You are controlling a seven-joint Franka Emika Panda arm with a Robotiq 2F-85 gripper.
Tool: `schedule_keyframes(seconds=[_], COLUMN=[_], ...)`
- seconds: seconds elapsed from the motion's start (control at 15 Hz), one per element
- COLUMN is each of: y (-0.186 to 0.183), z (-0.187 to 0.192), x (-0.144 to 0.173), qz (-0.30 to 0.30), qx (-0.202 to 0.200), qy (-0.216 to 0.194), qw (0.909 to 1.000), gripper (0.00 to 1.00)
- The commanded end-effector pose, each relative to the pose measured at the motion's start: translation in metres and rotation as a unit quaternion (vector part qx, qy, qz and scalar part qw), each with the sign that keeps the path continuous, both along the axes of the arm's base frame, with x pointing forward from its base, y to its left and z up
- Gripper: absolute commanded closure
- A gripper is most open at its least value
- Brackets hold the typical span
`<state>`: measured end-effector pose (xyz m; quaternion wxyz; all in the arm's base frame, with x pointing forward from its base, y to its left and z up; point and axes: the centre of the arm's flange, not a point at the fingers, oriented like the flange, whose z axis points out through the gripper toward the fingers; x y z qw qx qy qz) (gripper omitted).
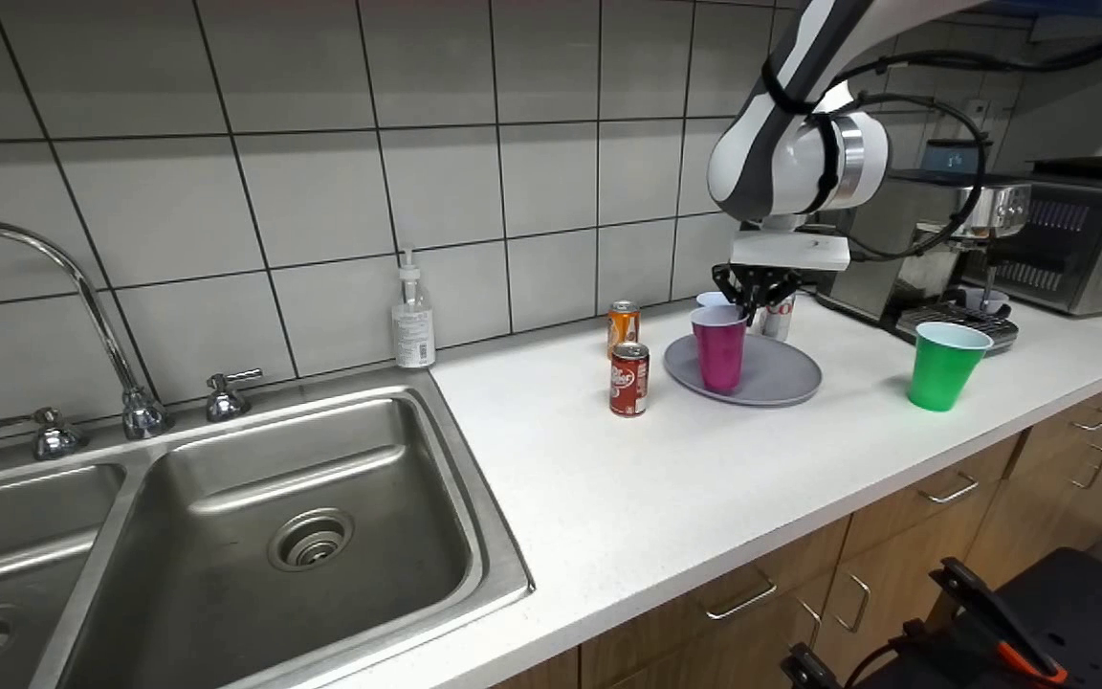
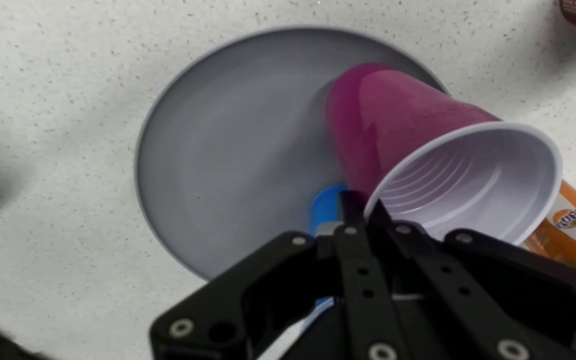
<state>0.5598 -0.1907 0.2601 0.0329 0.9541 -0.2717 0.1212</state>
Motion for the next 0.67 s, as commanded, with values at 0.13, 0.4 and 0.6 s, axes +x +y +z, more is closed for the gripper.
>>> schedule_keyframes(seconds=[0.13, 0.4, 0.6], y=[-0.0077, -0.0082, -0.0081], z=[-0.0024, -0.0026, -0.0005], x=[0.0115, 0.0126, 0.0128], qz=[-0.007, -0.007, -0.007], qx=[0.003, 0.002, 0.002], qy=[0.002, 0.001, -0.002], qw=[1.0000, 1.0000, 1.0000], gripper=[0.99, 0.53, 0.32])
